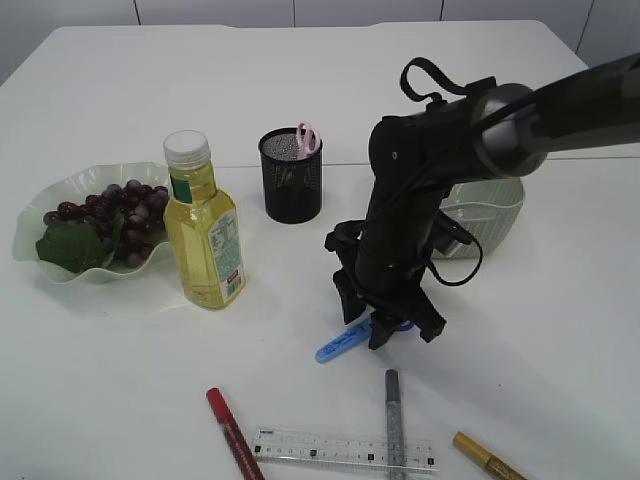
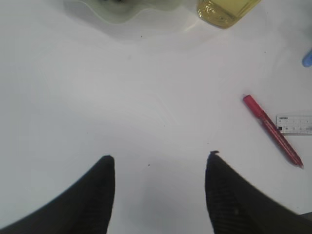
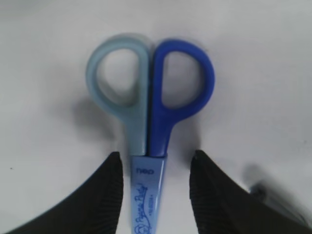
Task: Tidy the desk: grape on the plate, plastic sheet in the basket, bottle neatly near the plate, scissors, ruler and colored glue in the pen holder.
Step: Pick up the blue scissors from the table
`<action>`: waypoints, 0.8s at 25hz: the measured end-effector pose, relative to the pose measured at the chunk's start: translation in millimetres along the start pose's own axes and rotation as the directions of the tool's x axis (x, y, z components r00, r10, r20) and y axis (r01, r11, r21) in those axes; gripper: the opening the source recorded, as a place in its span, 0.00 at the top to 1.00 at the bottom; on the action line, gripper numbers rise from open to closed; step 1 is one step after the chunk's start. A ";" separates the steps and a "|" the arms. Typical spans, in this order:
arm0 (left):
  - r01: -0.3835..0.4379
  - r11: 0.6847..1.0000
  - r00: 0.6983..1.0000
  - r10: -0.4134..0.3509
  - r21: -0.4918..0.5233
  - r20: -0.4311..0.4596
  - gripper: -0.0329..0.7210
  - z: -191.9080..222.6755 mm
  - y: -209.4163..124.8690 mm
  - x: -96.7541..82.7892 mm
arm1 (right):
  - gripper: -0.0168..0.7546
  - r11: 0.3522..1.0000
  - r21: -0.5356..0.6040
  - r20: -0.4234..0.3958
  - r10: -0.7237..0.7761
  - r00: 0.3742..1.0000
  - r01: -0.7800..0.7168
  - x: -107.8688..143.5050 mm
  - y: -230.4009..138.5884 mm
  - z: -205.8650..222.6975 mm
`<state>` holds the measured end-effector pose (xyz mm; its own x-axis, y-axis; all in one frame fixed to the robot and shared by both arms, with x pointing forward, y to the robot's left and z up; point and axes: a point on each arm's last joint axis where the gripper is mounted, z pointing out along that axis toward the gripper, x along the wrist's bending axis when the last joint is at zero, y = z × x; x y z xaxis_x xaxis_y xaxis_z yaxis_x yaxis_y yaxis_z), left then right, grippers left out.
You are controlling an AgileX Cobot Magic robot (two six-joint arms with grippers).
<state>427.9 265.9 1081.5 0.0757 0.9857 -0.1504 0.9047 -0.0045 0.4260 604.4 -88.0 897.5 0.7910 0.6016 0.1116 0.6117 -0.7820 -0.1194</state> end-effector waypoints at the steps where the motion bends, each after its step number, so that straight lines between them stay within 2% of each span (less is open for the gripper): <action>1: 0.000 1.000 1.000 0.000 0.000 0.000 0.38 0.0 0.0 0.0 | 0.55 1.000 -0.003 -0.006 -0.001 1.000 0.001 0.5 0.3 0.0; 13: 0.000 1.000 1.000 0.000 0.001 0.000 0.38 0.0 -0.1 0.0 | 0.55 1.000 -0.012 -0.005 -0.007 1.000 0.007 1.9 1.9 3.9; 15: 0.000 1.000 1.000 0.000 0.001 0.000 0.38 0.0 -0.1 0.0 | 0.59 1.000 -0.012 -0.003 -0.007 1.000 0.007 1.7 1.8 3.9; 18: 0.000 1.000 1.000 0.000 0.001 0.000 0.38 0.0 -0.1 0.0 | 0.73 1.000 -0.012 -0.003 -0.007 1.000 0.007 1.7 1.9 4.1; 20: 0.000 1.000 1.000 0.000 0.001 0.000 0.38 0.0 -0.1 0.0 | 0.78 1.000 -0.012 -0.003 -0.007 1.000 0.007 1.7 1.9 4.1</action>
<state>427.8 265.9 1081.4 0.0757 0.9857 -0.1504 0.9050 -0.0046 0.4254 607.0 -87.8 893.4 0.7866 0.6067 0.1153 0.6170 -0.7796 -0.1070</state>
